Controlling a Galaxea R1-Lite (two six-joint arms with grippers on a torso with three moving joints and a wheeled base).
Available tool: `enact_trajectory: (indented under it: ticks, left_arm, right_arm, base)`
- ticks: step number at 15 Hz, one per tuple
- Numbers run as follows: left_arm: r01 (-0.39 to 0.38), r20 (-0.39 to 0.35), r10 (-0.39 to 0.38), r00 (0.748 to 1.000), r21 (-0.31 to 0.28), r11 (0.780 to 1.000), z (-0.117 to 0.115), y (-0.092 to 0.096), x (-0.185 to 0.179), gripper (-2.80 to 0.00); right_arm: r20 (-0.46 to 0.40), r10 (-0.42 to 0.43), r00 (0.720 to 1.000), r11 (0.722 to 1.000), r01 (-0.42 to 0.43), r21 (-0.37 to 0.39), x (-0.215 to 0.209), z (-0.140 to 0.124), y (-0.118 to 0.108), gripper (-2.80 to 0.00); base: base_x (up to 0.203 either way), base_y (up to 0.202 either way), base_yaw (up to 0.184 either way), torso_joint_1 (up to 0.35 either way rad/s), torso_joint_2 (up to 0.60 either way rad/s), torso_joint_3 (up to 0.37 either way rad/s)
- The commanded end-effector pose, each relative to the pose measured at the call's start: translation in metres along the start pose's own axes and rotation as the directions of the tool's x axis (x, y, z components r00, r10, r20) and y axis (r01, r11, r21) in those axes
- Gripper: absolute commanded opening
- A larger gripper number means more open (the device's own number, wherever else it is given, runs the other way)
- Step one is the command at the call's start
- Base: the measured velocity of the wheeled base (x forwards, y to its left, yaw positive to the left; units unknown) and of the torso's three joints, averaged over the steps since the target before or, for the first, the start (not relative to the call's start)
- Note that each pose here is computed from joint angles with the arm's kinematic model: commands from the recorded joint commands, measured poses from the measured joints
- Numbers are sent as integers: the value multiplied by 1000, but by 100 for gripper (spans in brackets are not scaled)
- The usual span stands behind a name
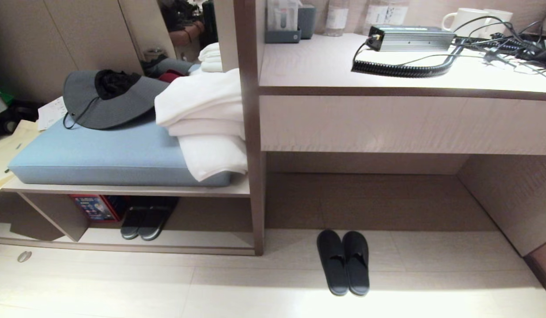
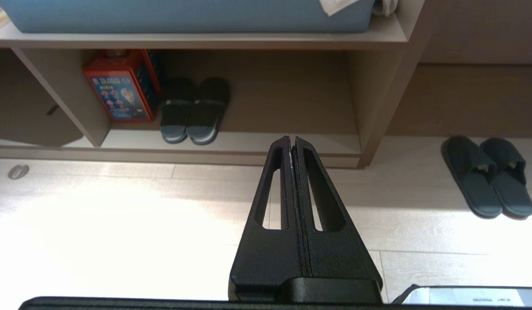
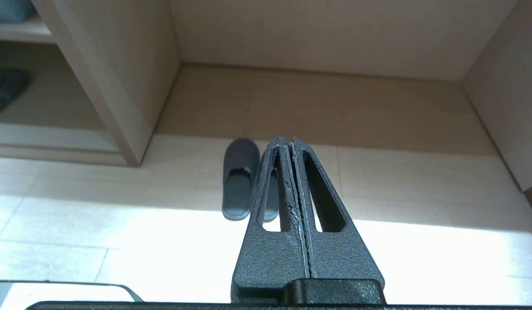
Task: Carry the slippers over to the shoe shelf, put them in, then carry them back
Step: Pick up the slippers on the floor
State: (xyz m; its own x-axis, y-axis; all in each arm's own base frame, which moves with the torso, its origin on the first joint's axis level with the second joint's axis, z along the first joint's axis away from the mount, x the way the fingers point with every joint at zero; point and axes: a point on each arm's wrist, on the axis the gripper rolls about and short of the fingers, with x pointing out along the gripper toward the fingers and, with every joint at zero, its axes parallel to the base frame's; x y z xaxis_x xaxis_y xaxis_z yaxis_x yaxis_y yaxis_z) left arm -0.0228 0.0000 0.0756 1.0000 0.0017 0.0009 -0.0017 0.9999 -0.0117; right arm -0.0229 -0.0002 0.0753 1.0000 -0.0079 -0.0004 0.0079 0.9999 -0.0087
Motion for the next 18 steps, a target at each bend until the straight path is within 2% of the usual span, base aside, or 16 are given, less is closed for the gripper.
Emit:
enact_trajectory:
  ticks: [1, 18]
  left_arm:
    - [-1, 1, 1, 1000, -1, 1000, 0, 0, 0, -280]
    - [-1, 0, 1, 1000, -1, 1000, 0, 0, 0, -280]
  right_arm:
    - [0, 0, 1000, 1000, 0, -1, 0, 0, 0, -280]
    - [0, 0, 1000, 1000, 0, -1, 0, 0, 0, -280]
  base:
    - [0, 0, 0, 3, 2, -202]
    - [0, 0, 0, 1, 3, -196]
